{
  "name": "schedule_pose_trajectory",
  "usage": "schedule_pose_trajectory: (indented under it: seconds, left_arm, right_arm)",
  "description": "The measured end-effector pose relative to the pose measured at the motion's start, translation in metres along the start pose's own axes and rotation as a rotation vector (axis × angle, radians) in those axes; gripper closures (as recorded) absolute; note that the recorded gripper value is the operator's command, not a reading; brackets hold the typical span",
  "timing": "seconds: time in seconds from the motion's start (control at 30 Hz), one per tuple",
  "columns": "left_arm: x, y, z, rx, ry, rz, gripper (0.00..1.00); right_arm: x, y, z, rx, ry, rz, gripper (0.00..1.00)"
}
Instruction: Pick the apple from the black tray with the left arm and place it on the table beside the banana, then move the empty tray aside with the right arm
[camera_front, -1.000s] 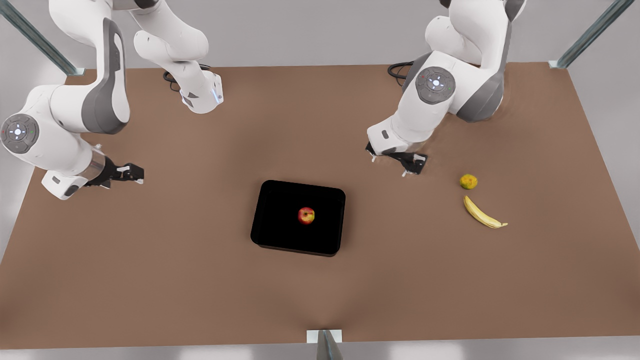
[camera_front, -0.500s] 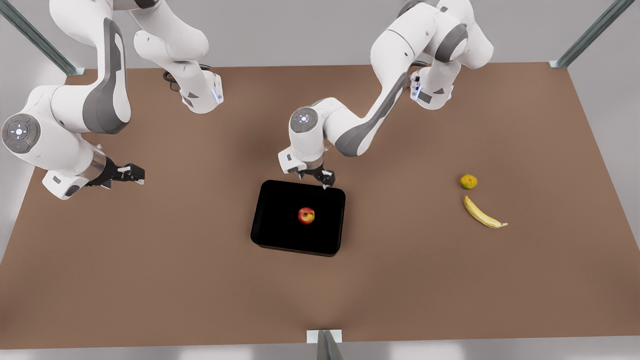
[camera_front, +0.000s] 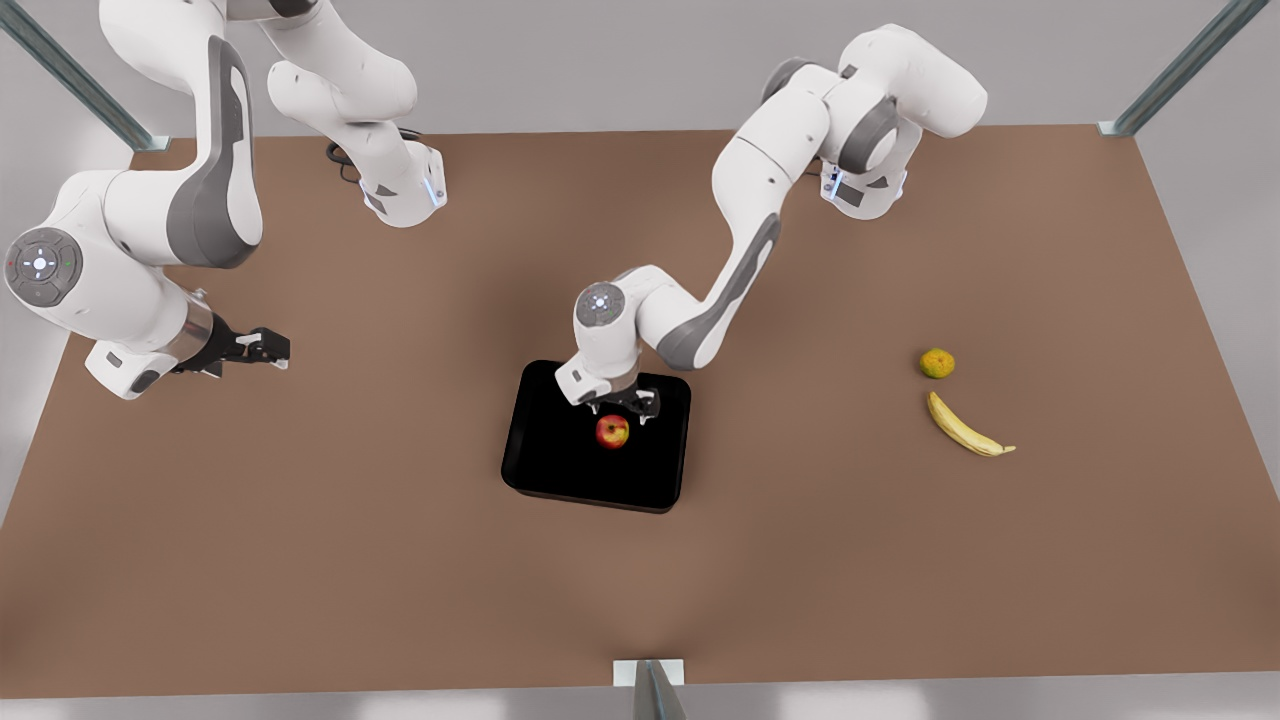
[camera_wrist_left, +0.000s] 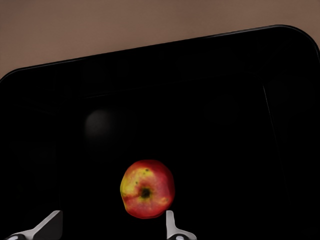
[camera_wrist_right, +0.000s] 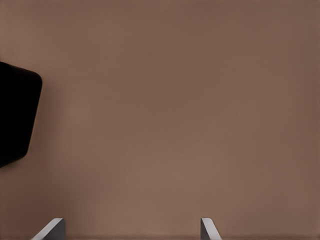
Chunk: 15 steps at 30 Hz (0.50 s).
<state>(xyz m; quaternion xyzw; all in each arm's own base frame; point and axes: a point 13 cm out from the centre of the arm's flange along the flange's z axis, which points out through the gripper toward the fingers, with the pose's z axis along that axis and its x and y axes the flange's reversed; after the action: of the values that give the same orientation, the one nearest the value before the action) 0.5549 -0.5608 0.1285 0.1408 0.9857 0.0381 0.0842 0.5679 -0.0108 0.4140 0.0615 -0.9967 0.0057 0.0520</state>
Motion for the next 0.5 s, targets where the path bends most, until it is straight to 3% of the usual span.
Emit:
schedule_pose_trajectory:
  seconds: [0.5]
  left_arm:
    - [0.003,-0.019,0.055,0.028,-0.032,-0.054,0.0]
  right_arm:
    - [0.0,0.0,0.0,0.001,0.0,0.003,0.0]
